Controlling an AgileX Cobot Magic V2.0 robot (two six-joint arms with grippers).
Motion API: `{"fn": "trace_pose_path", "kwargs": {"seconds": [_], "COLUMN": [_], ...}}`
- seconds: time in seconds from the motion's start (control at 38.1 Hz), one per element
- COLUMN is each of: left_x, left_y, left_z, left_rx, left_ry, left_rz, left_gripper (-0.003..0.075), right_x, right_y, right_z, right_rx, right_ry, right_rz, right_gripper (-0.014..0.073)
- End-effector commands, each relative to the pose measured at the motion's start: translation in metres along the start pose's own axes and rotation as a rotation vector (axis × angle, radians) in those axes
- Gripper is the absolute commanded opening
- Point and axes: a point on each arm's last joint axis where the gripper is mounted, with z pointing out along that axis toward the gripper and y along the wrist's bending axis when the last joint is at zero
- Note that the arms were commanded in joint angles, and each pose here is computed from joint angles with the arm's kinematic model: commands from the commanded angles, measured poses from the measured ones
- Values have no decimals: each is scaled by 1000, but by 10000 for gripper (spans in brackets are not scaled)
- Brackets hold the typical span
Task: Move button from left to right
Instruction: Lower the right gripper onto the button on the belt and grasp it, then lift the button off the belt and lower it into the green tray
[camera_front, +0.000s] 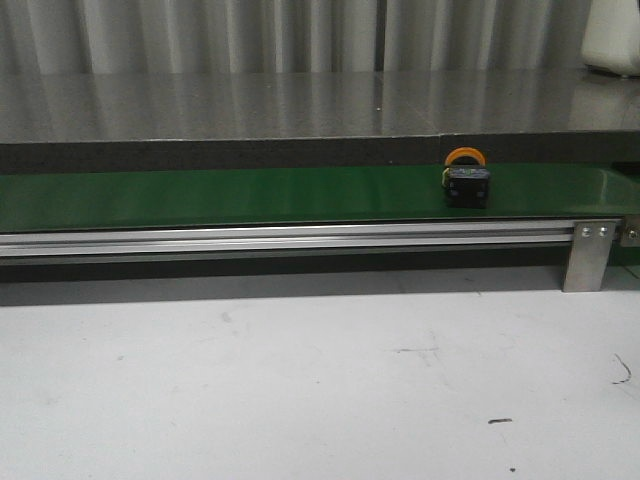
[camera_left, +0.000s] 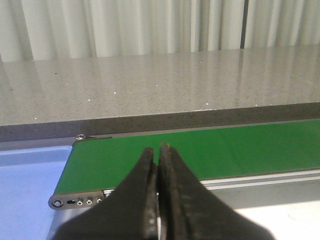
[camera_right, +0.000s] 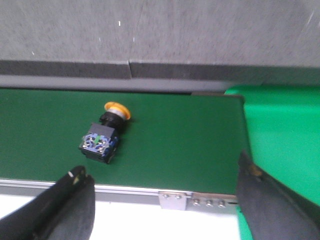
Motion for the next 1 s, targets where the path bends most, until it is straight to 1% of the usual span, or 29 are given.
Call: {"fn": "trace_pose_path", "kwargs": {"seconds": [0.0,0.05,0.18,0.34,0.47,0.58,0.73,0.79,0.84,0.87,0.97], "left_x": [-14,-14,-14,-14,-14,-14,-14,-14,-14,-14,-14], "left_y": [2,2,2,2,2,2,2,2,2,2,2], "left_z": [-2,-2,-2,-2,-2,-2,-2,-2,-2,-2,-2], "left_rx": [-9,-9,-9,-9,-9,-9,-9,-9,-9,-9,-9], "left_ry": [-95,-95,-95,-95,-95,-95,-95,-95,-95,-95,-95], "left_rz": [-25,-25,-25,-25,-25,-25,-25,-25,-25,-25,-25], "left_gripper": [-21,-21,-21,-21,-21,-21,-21,-21,-21,-21,-21], "right_x": [-27,-35,-41,-47,-42,-32,-22,-20,-19,-19,-19], "right_y": [3,4,6,7,7,5,2,1,0,-1,-4], "right_z": [17,31,71,116,145,165,182,183,183,183,182], "right_rx": [-13,-15,-28,-40,-37,-32,-23,-20,-18,-18,-11], "right_ry": [-28,5,114,185,257,308,349,359,370,372,372], "right_rz": [25,30,76,119,120,123,127,129,131,132,138], "right_gripper": [590,590,590,590,590,590,589,566,511,477,292]}}
